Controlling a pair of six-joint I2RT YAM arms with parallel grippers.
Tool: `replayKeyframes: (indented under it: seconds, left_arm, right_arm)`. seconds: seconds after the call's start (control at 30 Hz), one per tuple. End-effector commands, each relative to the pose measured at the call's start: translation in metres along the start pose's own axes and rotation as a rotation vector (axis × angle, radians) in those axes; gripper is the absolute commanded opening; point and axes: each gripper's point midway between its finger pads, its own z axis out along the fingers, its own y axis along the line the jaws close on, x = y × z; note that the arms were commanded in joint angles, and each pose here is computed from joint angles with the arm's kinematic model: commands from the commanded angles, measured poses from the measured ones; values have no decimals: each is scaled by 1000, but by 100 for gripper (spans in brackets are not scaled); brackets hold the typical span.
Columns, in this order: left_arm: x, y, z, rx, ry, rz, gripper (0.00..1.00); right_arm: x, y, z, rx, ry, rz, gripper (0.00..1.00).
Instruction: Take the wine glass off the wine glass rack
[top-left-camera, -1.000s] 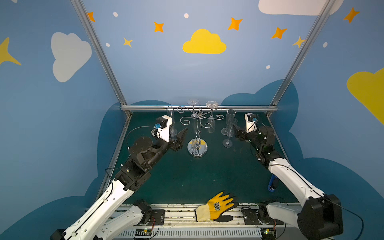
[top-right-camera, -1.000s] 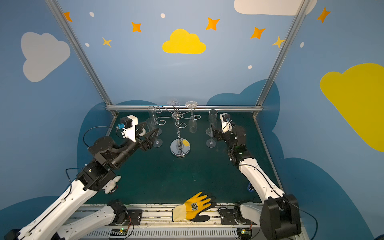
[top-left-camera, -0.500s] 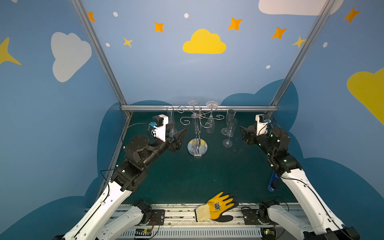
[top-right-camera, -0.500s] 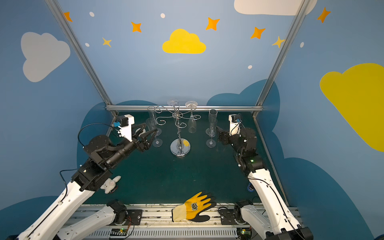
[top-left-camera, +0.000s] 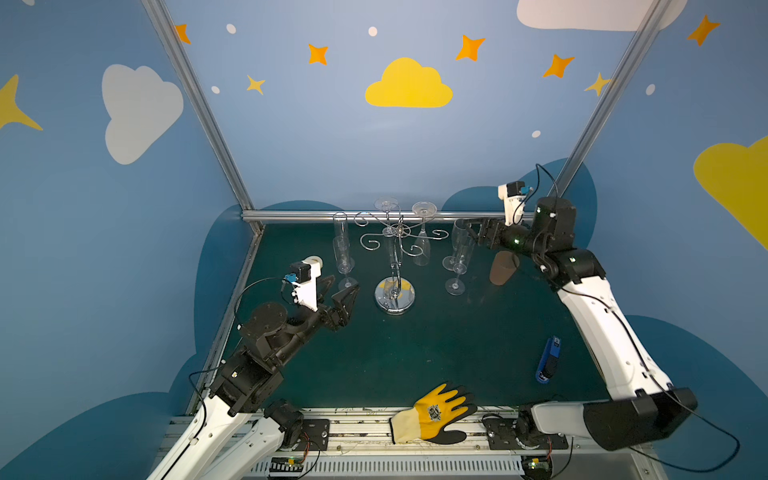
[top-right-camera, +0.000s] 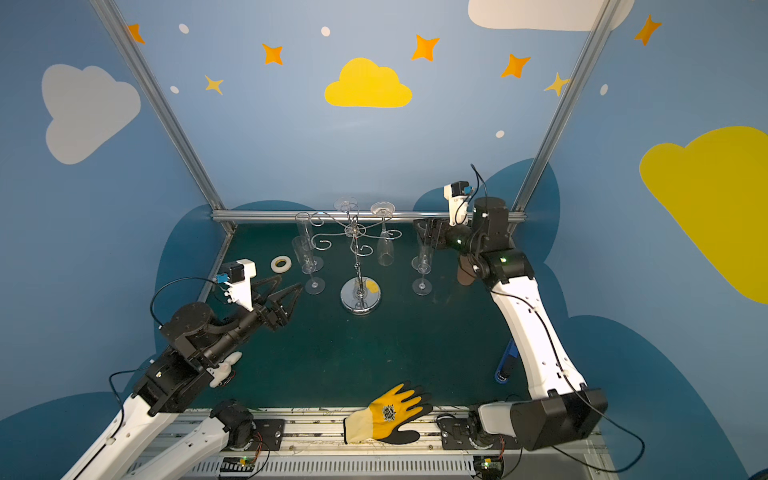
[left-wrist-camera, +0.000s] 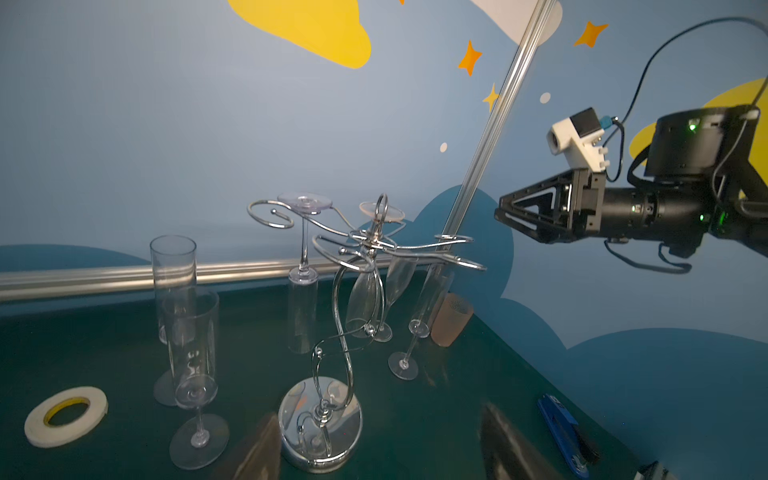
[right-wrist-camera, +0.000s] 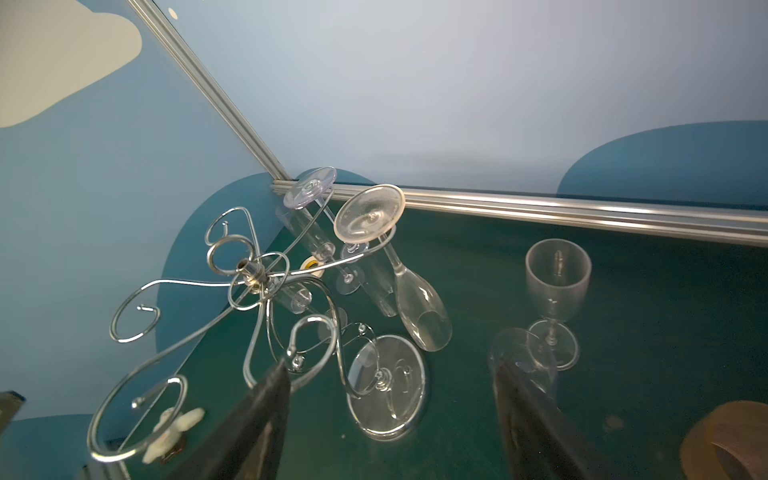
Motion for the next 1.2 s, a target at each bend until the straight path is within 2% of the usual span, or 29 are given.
replayKeyframes:
  seconds: [0.0,0.3,0.53,0.9,1.17]
  left_arm:
    - [8,4,-2,-7,9,-49,74]
    - [40,12,-3,-9,48,-125,75]
    - [53,12,-10,11,52,-200,75]
    - [64,14,-21,21,42,-273,74]
    - [64,12,-18,31,56,-277,74]
  right_arm:
    - [9,5,13,-51,109,91,74]
    - [-5,3,76,-178,251,169,63]
    - [-13,-5,116,-241,274,243,58]
    - [-12,-3,147,-370,292,358,51]
    - [-8,0,155,-407,304,380,43]
